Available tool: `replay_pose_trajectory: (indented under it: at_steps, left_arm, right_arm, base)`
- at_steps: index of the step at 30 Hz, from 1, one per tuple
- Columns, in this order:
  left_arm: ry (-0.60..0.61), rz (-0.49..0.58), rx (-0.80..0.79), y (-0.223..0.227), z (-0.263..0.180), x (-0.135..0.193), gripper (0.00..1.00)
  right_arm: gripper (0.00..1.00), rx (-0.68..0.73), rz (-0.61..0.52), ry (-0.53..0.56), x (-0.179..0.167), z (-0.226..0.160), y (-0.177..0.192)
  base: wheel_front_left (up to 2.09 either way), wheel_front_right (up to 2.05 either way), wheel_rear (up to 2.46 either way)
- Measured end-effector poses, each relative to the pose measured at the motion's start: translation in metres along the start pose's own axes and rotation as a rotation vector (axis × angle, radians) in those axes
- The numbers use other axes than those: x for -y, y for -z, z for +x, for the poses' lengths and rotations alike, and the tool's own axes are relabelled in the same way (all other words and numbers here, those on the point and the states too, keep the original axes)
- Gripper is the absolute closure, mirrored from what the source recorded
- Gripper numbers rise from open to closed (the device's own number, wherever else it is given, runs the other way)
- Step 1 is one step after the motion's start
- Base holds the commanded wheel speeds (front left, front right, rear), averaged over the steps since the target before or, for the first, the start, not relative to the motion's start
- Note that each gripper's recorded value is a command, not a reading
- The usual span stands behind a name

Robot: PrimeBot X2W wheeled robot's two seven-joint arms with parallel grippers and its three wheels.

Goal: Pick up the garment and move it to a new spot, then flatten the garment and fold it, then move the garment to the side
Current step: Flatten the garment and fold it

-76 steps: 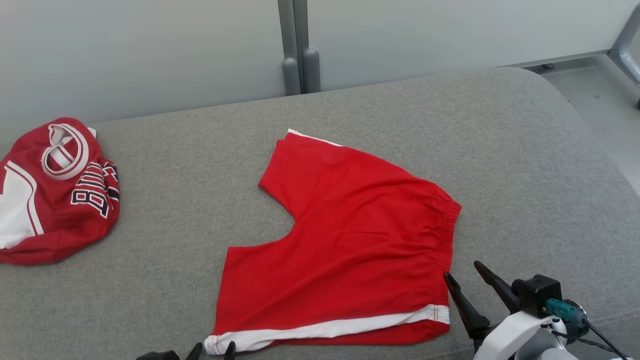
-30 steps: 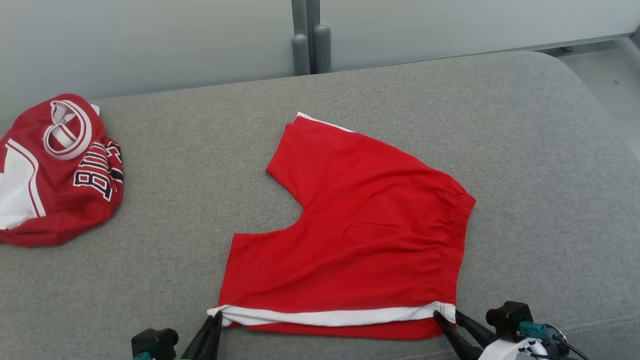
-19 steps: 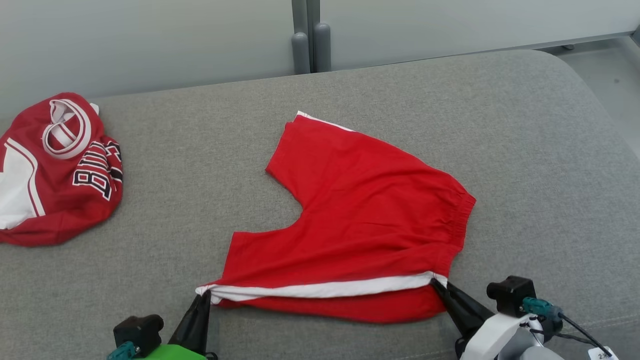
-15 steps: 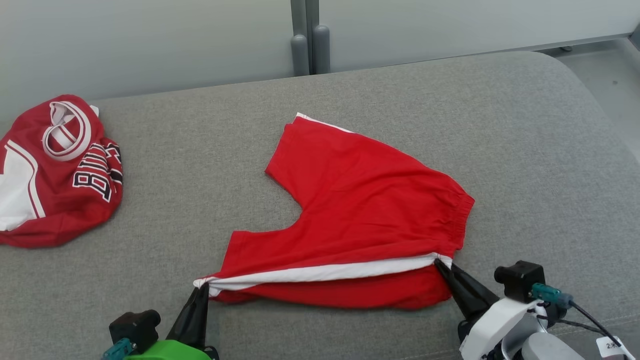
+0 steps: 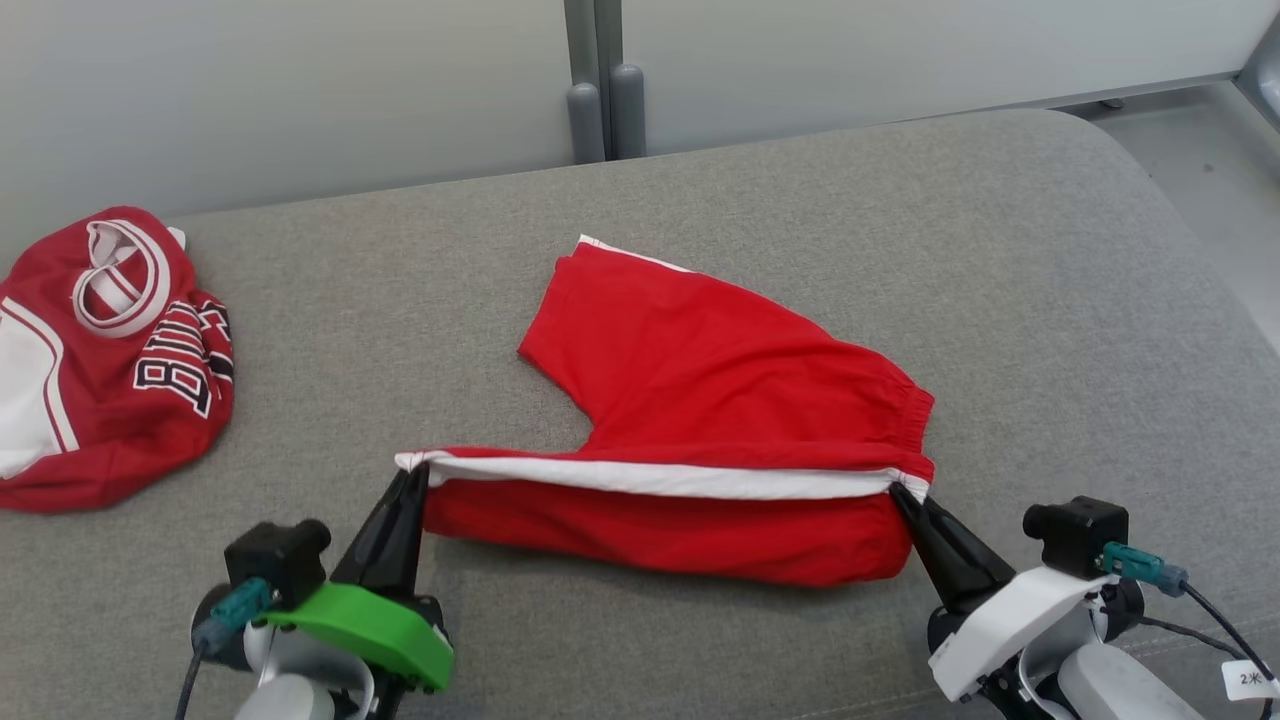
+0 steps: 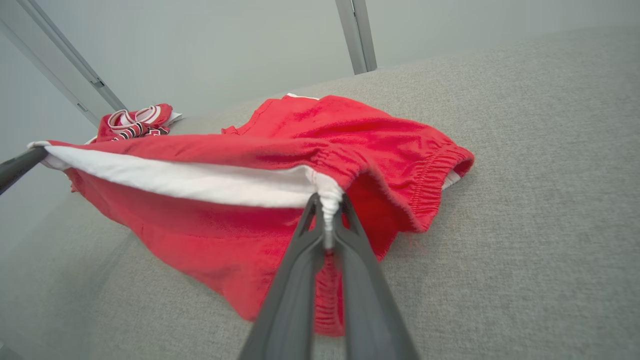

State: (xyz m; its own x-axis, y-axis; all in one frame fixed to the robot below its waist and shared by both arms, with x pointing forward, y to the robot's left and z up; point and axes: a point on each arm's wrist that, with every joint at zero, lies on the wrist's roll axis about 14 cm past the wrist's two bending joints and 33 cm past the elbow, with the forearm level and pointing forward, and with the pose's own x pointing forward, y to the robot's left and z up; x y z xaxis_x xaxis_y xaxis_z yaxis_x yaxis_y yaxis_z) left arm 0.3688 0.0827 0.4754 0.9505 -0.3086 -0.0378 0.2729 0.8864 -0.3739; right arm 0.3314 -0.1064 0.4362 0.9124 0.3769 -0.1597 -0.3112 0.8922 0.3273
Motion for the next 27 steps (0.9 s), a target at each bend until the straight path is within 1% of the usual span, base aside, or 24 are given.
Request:
replay_pose_trajectory:
  at_steps: [7, 8, 11, 16, 19, 27]
  left_arm:
    - [0.087, 0.087, 0.032, -0.032, 0.049, 0.015, 1.0]
    - [0.112, 0.108, 0.027, -0.037, 0.064, 0.021, 1.0]
    - [0.152, 0.142, 0.011, -0.04, 0.087, 0.031, 1.0]
    - [0.186, 0.193, -0.048, -0.032, 0.123, 0.037, 1.0]
    - [0.199, 0.214, -0.093, -0.021, 0.142, 0.038, 1.0]
    - [0.235, 0.241, -0.171, 0.005, 0.191, 0.042, 1.0]
  right_arm:
    - [1.0, 0.029, 0.048, 0.014, 0.006, 0.015, -0.017]
    - [1.0, 0.032, 0.062, 0.022, 0.01, 0.021, -0.022]
    - [1.0, 0.041, 0.104, 0.051, 0.021, 0.031, -0.029]
    - [1.0, 0.027, 0.138, 0.089, 0.035, 0.047, -0.031]
    - [1.0, 0.024, 0.179, 0.108, 0.04, 0.057, -0.032]
    - [1.0, 0.004, 0.222, 0.163, 0.061, 0.078, -0.025]
  base:
    - [0.0, 0.0, 0.0]
    - [0.0, 0.0, 0.0]
    - [0.0, 0.0, 0.0]
    - [0.0, 0.0, 0.0]
    - [0.0, 0.0, 0.0]
    - [0.0, 0.0, 0.0]
